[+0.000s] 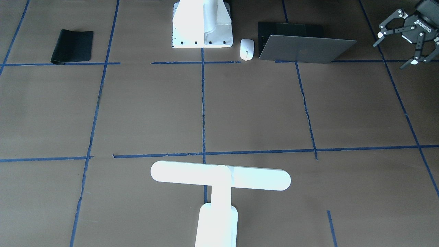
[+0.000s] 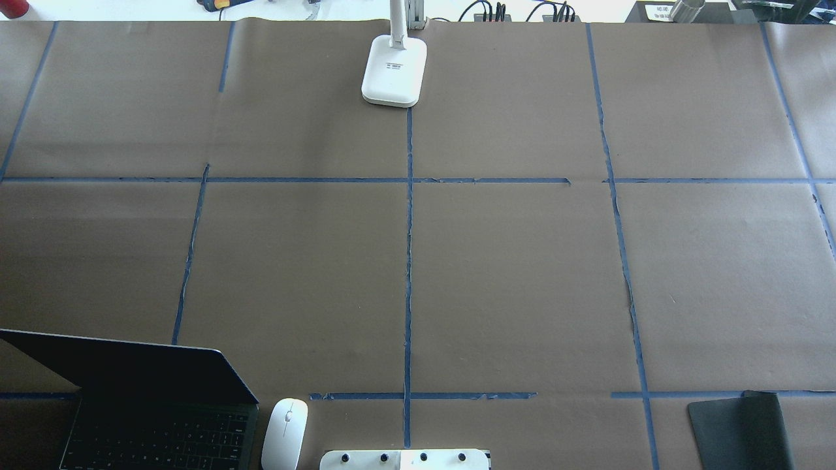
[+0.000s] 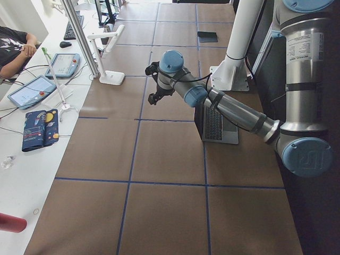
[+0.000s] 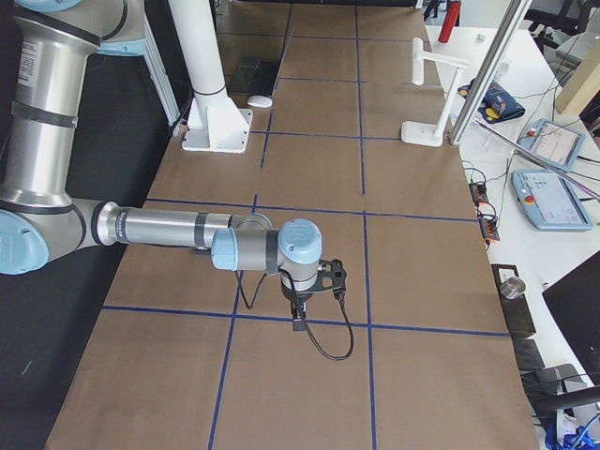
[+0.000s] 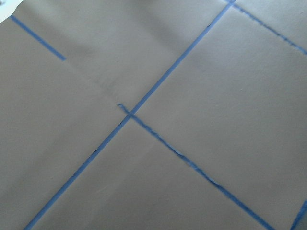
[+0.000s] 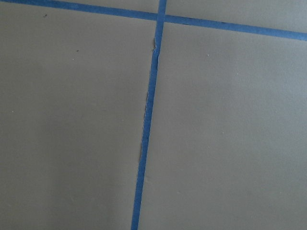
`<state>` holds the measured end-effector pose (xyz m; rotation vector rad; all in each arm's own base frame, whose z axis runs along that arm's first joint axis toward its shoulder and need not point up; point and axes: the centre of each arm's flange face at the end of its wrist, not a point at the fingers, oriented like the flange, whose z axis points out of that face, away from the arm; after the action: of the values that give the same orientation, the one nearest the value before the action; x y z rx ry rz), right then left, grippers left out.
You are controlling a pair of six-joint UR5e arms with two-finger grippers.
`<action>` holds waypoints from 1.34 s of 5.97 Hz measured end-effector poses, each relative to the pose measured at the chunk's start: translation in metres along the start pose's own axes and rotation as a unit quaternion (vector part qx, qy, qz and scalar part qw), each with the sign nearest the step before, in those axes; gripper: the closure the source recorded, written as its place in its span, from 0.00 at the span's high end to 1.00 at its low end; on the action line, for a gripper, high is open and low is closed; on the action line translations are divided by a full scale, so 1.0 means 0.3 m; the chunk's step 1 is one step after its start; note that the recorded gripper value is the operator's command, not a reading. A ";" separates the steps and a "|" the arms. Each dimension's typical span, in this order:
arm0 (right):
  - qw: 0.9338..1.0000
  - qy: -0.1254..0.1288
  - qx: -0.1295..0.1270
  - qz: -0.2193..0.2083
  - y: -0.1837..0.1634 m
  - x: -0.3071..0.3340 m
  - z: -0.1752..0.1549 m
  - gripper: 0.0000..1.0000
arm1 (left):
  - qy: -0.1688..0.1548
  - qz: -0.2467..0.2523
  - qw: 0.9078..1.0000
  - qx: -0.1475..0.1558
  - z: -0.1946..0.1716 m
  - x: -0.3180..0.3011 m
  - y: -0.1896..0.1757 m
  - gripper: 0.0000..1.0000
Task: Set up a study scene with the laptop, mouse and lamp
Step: 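Move the left gripper down to the open laptop's screen edge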
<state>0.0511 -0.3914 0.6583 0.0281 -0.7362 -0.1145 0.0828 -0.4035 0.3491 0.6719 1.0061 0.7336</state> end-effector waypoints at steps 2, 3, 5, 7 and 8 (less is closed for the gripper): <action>1.000 0.000 0.000 0.000 0.000 0.000 0.001 1.00 | 0.085 0.045 0.995 -0.019 0.135 0.265 -0.086 1.00; 1.000 0.000 0.000 0.001 -0.001 0.002 0.002 1.00 | 0.118 0.091 0.988 -0.034 0.213 0.346 -0.084 1.00; 1.000 0.000 -0.001 0.001 -0.001 0.003 0.003 1.00 | 0.137 0.210 0.967 -0.051 0.271 0.358 0.008 1.00; 1.000 0.000 -0.001 0.001 -0.001 0.002 0.003 1.00 | 0.129 0.254 0.955 -0.079 0.317 0.339 0.104 1.00; 1.000 0.000 -0.001 0.001 0.000 0.003 0.004 1.00 | 0.131 0.255 0.954 -0.090 0.350 0.334 0.126 0.99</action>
<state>0.0511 -0.3915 0.6597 0.0243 -0.7364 -0.1128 0.2045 -0.3180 0.3691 0.6932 0.9969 1.3817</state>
